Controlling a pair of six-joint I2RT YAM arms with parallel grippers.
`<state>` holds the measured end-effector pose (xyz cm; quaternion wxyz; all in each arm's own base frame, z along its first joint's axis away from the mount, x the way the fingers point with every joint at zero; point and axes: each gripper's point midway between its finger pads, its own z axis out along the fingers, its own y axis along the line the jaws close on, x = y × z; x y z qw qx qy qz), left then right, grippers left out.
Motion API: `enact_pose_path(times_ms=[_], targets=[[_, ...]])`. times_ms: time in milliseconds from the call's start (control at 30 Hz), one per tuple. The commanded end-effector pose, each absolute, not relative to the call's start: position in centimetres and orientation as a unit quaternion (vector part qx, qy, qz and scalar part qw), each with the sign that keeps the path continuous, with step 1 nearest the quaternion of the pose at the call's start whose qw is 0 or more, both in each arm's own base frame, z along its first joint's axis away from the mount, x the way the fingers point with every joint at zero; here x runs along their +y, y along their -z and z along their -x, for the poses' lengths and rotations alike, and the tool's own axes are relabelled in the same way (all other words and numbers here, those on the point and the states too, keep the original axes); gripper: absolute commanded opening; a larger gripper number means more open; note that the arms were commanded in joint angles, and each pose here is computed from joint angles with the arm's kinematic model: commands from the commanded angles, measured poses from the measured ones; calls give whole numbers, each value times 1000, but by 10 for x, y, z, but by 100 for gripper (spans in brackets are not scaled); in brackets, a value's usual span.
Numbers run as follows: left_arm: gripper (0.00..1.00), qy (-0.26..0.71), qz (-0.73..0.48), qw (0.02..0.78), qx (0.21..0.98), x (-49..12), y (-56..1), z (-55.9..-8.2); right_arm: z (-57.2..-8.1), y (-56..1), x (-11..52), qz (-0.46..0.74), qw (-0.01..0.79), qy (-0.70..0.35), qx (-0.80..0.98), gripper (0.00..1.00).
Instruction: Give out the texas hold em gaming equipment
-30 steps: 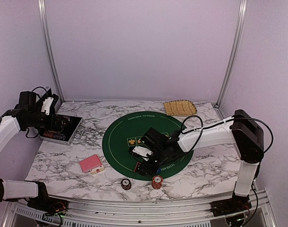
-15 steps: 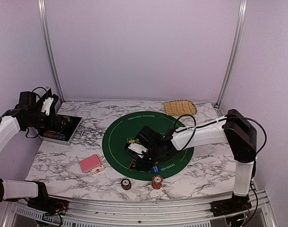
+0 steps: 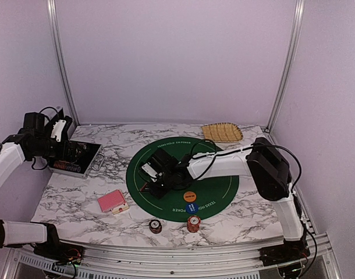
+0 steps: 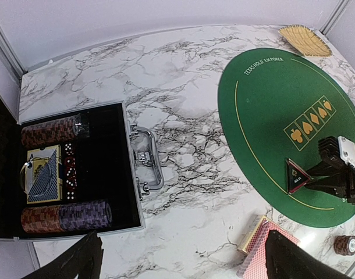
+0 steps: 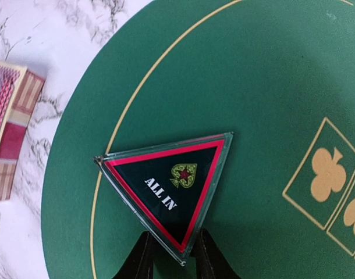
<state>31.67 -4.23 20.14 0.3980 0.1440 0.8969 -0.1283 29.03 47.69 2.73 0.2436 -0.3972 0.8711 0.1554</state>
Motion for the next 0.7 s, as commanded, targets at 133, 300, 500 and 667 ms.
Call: enact_pose_path(times_ms=[133,300,500,667], targets=[[99,143,-150,400,893,-47,-210,-313,-319,-25,513,379,274,-152,871,25],[99,150,-150,397,893,-49,-208,-311,-331,-24,521,368,280,-158,872,25],[99,155,-150,393,894,-50,-206,-310,-338,-38,517,354,286,-168,874,34],[99,158,-151,392,894,-51,-207,-309,-332,-78,501,342,305,-174,871,68]])
